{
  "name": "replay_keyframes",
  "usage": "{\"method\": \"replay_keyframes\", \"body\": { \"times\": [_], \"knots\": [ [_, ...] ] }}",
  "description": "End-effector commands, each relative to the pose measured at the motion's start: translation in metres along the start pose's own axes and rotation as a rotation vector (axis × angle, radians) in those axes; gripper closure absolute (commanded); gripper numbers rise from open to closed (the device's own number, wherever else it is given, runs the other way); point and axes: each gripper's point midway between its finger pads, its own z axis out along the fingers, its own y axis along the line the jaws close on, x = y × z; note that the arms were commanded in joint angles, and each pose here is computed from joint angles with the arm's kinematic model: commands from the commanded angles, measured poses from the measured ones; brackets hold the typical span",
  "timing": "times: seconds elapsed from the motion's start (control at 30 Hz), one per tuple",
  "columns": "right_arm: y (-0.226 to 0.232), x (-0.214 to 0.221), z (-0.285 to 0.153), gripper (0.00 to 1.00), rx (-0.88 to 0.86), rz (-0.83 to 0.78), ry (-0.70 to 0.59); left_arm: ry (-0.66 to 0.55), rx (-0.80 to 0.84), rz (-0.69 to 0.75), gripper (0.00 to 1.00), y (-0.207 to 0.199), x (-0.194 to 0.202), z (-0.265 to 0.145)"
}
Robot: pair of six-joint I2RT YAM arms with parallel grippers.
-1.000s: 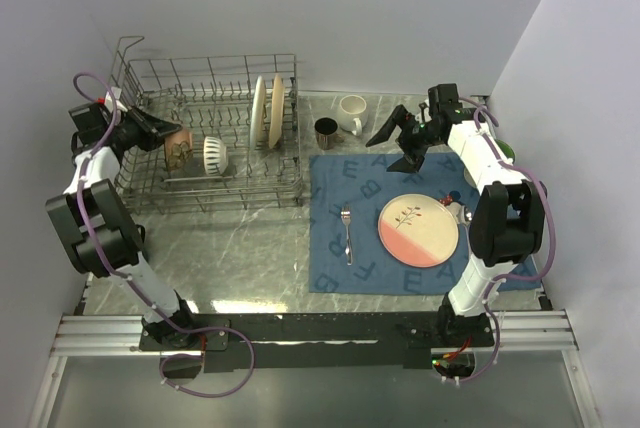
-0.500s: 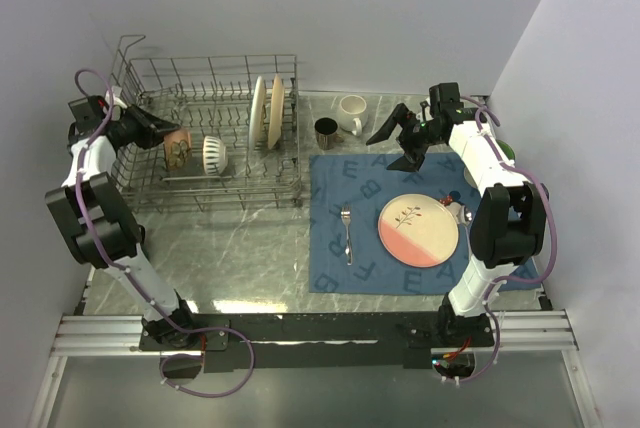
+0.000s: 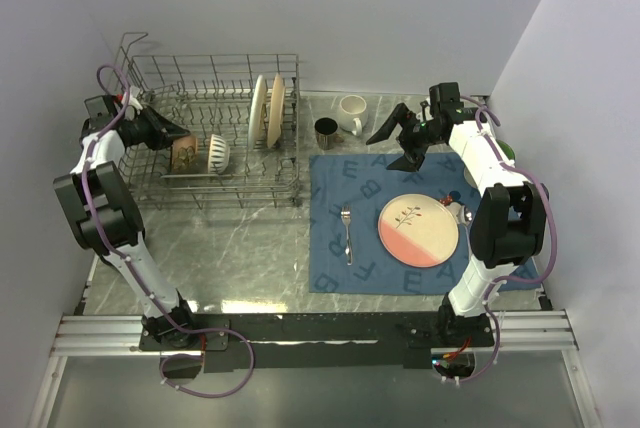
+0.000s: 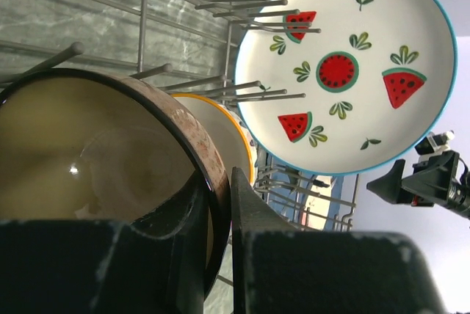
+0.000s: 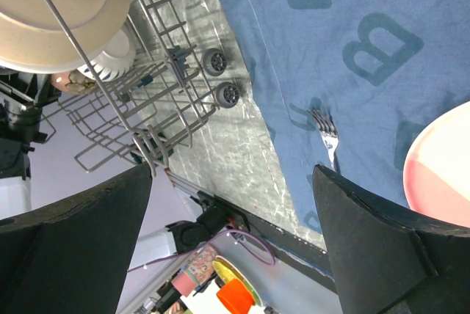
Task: Load the mixed dishes into the dish rack
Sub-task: Insert the bowl into the dish rack
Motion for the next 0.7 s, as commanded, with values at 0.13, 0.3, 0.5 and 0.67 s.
{"method": "replay_keyframes", "body": {
  "times": [0.13,0.3,0.5,0.67],
  "knots": [
    [0.020,-0.008,-0.017,0.02,-0.041,-0.049,-0.057,0.023,0.124,0.082,0.99,-0.028,-0.007,-0.004],
    [0.019,-0.007,-0.019,0.02,-0.038,-0.052,-0.064,0.022,0.057,0.049,0.99,-0.011,-0.010,0.002],
    [0.019,-0.008,-0.018,0.02,-0.039,-0.044,-0.065,0.038,-0.044,0.007,0.97,0.017,-0.008,0.011],
    [0.020,-0.010,-0.016,0.02,-0.042,-0.037,-0.063,0.035,-0.081,0.003,0.75,0.026,-0.007,0.012]
  ]
}}
